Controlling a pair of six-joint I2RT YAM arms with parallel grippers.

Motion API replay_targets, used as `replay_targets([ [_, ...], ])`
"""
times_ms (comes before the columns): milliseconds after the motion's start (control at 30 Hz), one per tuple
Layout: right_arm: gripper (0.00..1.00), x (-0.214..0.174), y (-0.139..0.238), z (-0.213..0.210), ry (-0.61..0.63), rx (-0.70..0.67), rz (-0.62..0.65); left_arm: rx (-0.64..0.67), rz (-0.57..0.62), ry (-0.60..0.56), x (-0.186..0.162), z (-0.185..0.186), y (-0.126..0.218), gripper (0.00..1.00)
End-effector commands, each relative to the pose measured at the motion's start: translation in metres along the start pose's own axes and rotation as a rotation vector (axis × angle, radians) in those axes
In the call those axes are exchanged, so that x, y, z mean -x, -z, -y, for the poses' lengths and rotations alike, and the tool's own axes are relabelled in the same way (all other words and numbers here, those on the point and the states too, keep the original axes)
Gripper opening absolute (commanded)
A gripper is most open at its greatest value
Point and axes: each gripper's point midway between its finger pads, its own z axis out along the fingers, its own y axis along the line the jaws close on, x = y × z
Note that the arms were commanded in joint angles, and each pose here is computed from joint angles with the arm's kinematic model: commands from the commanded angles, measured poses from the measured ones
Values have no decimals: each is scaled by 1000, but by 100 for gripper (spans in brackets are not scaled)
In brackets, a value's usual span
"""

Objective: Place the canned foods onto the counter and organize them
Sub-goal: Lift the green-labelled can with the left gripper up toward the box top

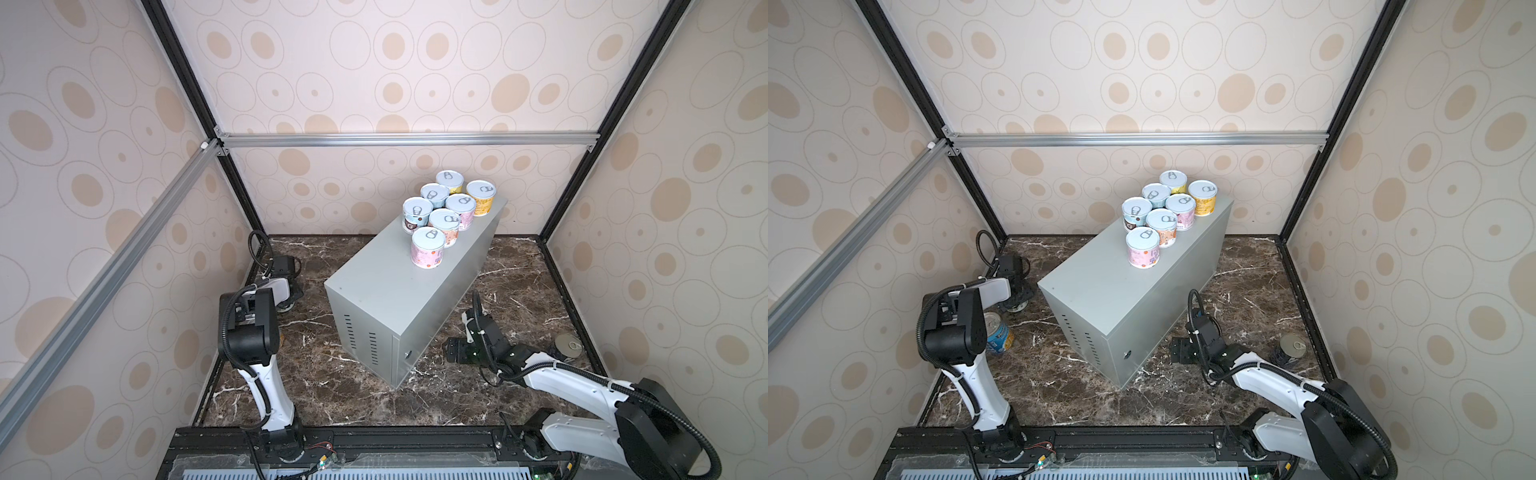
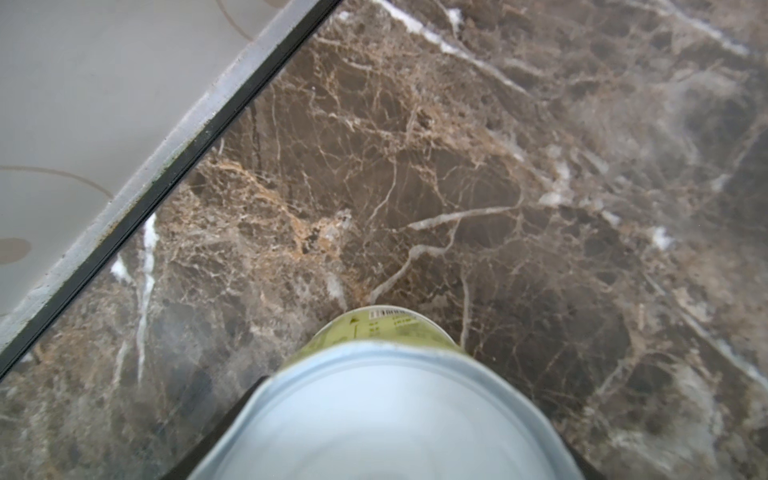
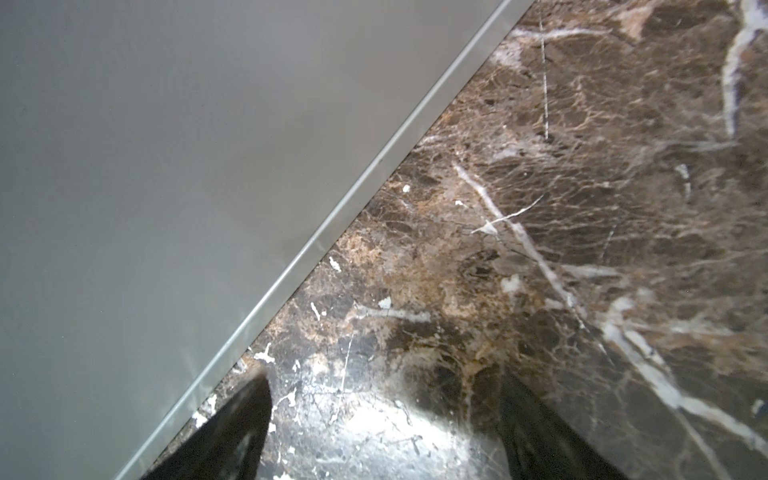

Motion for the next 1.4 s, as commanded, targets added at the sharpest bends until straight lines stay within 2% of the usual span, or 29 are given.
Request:
replay_targets([
  [0, 88, -1, 0, 4, -3, -8, 2, -16, 51, -28, 20, 6, 23, 69],
  [200, 88, 1, 5, 5, 0, -12, 19, -82, 64, -26, 30, 12, 49, 67],
  [500, 88, 6, 10, 7, 23, -29, 36, -226, 98, -53, 56, 29, 108, 67],
  [867, 88, 13, 21, 3, 5, -24, 42, -423, 200, -133, 89, 61, 209, 66],
  [1367, 89, 21, 42, 0, 75, -48, 17, -587, 343, -310, 109, 65, 344, 64],
])
